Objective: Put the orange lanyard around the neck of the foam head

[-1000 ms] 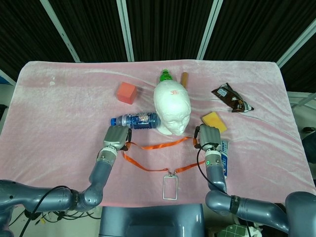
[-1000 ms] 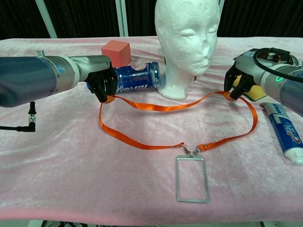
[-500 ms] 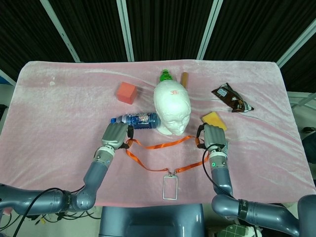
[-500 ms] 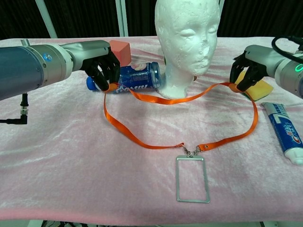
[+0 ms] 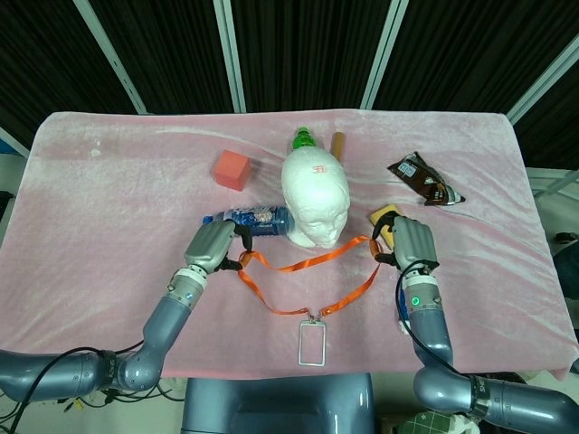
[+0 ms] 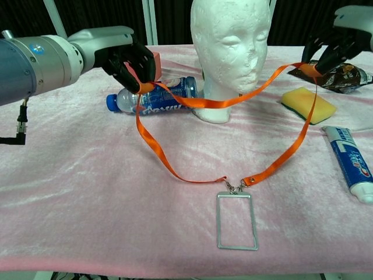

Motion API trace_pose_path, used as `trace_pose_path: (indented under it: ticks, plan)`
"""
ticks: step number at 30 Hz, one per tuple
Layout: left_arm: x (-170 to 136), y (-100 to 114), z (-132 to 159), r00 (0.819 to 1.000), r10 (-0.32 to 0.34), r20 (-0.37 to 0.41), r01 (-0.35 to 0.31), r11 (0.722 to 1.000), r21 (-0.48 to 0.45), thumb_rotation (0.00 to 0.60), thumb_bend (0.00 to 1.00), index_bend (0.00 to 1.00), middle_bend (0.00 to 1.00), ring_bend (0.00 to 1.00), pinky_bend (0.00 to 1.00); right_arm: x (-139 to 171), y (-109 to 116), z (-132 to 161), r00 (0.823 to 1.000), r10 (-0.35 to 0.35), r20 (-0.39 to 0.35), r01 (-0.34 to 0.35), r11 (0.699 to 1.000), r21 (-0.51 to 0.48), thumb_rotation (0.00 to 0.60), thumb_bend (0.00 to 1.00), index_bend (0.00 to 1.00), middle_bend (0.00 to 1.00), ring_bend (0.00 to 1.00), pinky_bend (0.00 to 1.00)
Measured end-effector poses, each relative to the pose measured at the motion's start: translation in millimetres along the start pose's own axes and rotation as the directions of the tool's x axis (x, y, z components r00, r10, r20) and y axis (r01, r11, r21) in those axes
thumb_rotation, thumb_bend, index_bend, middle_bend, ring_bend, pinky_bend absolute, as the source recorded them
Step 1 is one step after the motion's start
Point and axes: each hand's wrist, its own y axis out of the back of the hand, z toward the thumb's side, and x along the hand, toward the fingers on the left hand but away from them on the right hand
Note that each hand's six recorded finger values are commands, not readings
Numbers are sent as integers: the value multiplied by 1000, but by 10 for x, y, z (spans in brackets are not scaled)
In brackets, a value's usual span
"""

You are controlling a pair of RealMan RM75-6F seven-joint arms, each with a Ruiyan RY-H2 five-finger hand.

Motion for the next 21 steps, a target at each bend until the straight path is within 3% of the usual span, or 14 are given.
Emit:
trace_pose_path:
  ticks: [9,21]
  plan:
    - [33,199,80,999,49,22,-47,994,-97,600,459,683,516,320,387,18,392,73,998,-66,-24,65,996,-55,600,576,917,355,387,335]
    - [128,364,209,993,101,58,-90,982,-167,600,459,690,523,320,387,-74,739,197,993,-116,-33,112,989,-100,600,575,917,355,388,335]
